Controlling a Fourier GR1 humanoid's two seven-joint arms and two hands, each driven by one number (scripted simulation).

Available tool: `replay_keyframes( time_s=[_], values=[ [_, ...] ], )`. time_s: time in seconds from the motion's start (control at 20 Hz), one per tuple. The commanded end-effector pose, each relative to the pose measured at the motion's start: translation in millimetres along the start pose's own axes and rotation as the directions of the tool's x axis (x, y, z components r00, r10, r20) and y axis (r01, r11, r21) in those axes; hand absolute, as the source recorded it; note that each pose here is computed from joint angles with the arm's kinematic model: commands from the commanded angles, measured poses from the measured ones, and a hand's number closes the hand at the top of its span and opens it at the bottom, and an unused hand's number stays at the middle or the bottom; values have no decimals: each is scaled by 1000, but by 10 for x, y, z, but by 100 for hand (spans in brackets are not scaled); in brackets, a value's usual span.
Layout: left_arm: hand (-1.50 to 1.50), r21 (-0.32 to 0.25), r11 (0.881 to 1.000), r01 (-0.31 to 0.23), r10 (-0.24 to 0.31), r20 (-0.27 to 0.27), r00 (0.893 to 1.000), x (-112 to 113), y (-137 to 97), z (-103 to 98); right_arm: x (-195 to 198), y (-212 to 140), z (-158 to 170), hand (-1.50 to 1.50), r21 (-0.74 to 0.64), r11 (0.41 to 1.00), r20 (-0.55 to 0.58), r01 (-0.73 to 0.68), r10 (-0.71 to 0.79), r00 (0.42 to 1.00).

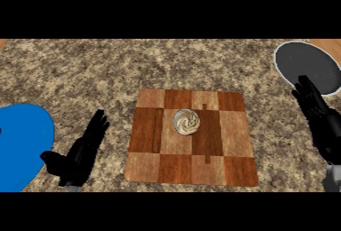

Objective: Pick the cupcake from the cutting board and place it in the pan

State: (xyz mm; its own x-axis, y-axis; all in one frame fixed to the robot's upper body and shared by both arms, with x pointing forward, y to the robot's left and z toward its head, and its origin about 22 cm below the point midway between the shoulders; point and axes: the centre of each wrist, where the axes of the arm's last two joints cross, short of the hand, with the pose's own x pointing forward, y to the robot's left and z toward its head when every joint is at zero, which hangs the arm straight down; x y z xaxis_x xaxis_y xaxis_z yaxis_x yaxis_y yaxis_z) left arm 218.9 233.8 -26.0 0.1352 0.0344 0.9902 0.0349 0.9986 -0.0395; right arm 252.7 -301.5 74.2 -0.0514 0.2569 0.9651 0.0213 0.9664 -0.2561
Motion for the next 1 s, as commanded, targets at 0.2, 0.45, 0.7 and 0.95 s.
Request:
replay_keyframes(
  time_s=[0.2, 0.45, 0.7, 0.95],
  values=[
    [0, -64, 992, 113, -93, 250, 964, 445, -146, -287, 638, 756, -400, 150, 416, 885, 265, 208, -337, 903],
    [0, -71, 992, 104, -83, 246, 966, 208, -175, -261, 19, 408, -379, -150, 225, 969, 235, 102, -155, 959],
    [0, -66, 992, 110, -88, 264, 960, 308, -400, -250, 136, 215, -338, -150, 307, 944, 291, -121, 28, 956],
    [0, -85, 990, 112, -87, 252, 964, 360, -417, -146, 407, 268, -557, -150, 338, 905, 337, -257, 138, 931]
  ],
)
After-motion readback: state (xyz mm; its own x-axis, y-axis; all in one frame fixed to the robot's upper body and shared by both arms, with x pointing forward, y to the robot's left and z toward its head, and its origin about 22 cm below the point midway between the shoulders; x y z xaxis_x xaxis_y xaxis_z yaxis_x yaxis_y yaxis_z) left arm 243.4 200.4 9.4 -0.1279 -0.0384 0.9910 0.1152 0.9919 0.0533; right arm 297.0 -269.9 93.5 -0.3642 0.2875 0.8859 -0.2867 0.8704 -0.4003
